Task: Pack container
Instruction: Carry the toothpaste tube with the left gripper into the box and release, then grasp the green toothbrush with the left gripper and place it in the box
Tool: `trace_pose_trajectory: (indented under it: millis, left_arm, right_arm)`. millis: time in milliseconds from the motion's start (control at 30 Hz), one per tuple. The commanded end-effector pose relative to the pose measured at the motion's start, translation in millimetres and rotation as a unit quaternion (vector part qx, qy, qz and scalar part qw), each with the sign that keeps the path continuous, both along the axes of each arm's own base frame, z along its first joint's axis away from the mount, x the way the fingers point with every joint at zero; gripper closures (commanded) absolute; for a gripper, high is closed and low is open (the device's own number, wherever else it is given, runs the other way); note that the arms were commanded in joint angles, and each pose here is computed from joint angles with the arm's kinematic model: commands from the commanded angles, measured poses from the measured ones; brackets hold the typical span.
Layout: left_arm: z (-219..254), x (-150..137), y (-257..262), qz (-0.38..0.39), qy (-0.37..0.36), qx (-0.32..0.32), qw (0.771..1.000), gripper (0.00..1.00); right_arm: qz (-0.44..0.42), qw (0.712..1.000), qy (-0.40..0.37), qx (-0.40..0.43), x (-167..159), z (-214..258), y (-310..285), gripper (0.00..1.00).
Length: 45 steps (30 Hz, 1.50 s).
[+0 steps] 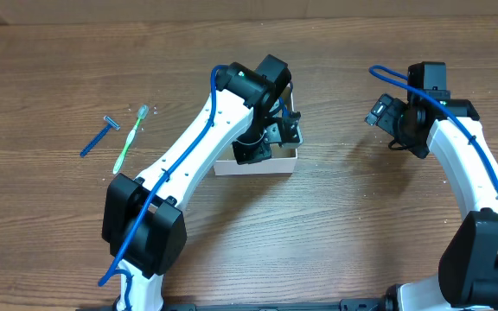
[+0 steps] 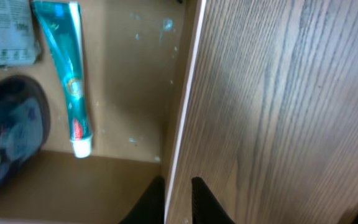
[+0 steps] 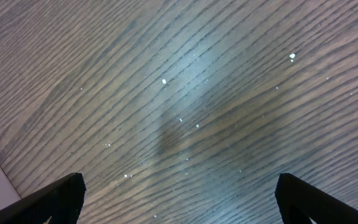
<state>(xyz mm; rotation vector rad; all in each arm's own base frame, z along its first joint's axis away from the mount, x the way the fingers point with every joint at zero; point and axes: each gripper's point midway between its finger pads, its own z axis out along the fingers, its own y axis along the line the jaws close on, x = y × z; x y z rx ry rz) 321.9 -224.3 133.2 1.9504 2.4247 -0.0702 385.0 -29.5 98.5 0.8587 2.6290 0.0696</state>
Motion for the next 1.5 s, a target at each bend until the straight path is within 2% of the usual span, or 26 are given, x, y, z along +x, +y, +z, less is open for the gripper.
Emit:
trace_pose_trajectory:
  millis: [0,33,100,167,200,267,367,433,533,667,800,900,1000,1367,1400,1467]
  left_arm:
    - [65,29,-12,0.096,-0.084,-0.051,0.99,0.56]
    - [81,44,-4,0.159,-0.117,-0.053,0.979,0.41]
    - [94,62,18,0.242,-0.152,-0.041,0.958,0.37]
    - [93,74,51,0.334,-0.141,-0.042,0.931,0.32]
    - [91,76,65,0.367,-0.118,-0.053,0.921,0.0]
    - [91,83,93,0.42,-0.069,-0.094,0.9,0.0]
    - [80,95,168,0.534,-0.053,-0.088,0.839,0.0]
    - [63,95,201,0.574,-0.037,-0.079,0.814,0.0]
    - [15,82,230,0.609,0.008,-0.058,0.791,0.0]
    - [-42,69,235,0.618,0.034,-0.041,0.785,0.0]
    - [-83,68,240,0.619,0.016,-0.037,0.785,0.0]
    - [-92,77,244,0.61,-0.008,-0.041,0.791,0.0]
    - [-95,82,262,0.607,-0.049,-0.008,0.793,0.0]
    - [-139,81,264,0.591,-0.067,-0.009,0.804,0.0]
    - [-142,81,264,0.591,-0.065,-0.008,0.804,0.03]
    - [-152,79,261,0.591,-0.051,-0.009,0.805,0.2]
  right_arm:
    - [-0.002,1.0,-0.009,-0.005,7,6,-2,0.0]
    - [-0.002,1.0,-0.009,-0.005,7,6,-2,0.0]
    - [-0.003,1.0,-0.009,-0.005,7,6,-2,0.0]
    - [-0.002,1.0,-0.009,-0.005,7,6,-2,0.0]
    - [-0.002,1.0,-0.009,-0.005,7,6,-2,0.0]
    - [-0.002,1.0,-0.009,-0.005,7,6,-2,0.0]
    - [-0.002,1.0,-0.009,-0.005,7,6,-2,0.0]
    - [-0.002,1.0,-0.009,-0.005,7,6,-2,0.0]
    - [-0.002,1.0,-0.009,-0.005,7,6,-2,0.0]
    - [-0.002,1.0,-0.009,-0.005,7,6,-2,0.0]
    - [-0.002,1.0,-0.009,-0.005,7,6,-2,0.0]
    - [-0.002,1.0,-0.009,-0.005,7,6,-2,0.0]
    - [-0.002,1.0,-0.009,-0.005,7,6,-2,0.0]
    - [-0.002,1.0,-0.009,-0.005,7,6,-2,0.0]
    - [-0.002,1.0,-0.009,-0.005,7,6,-2,0.0]
    - [-0.002,1.0,-0.009,-0.005,7,6,-2,0.0]
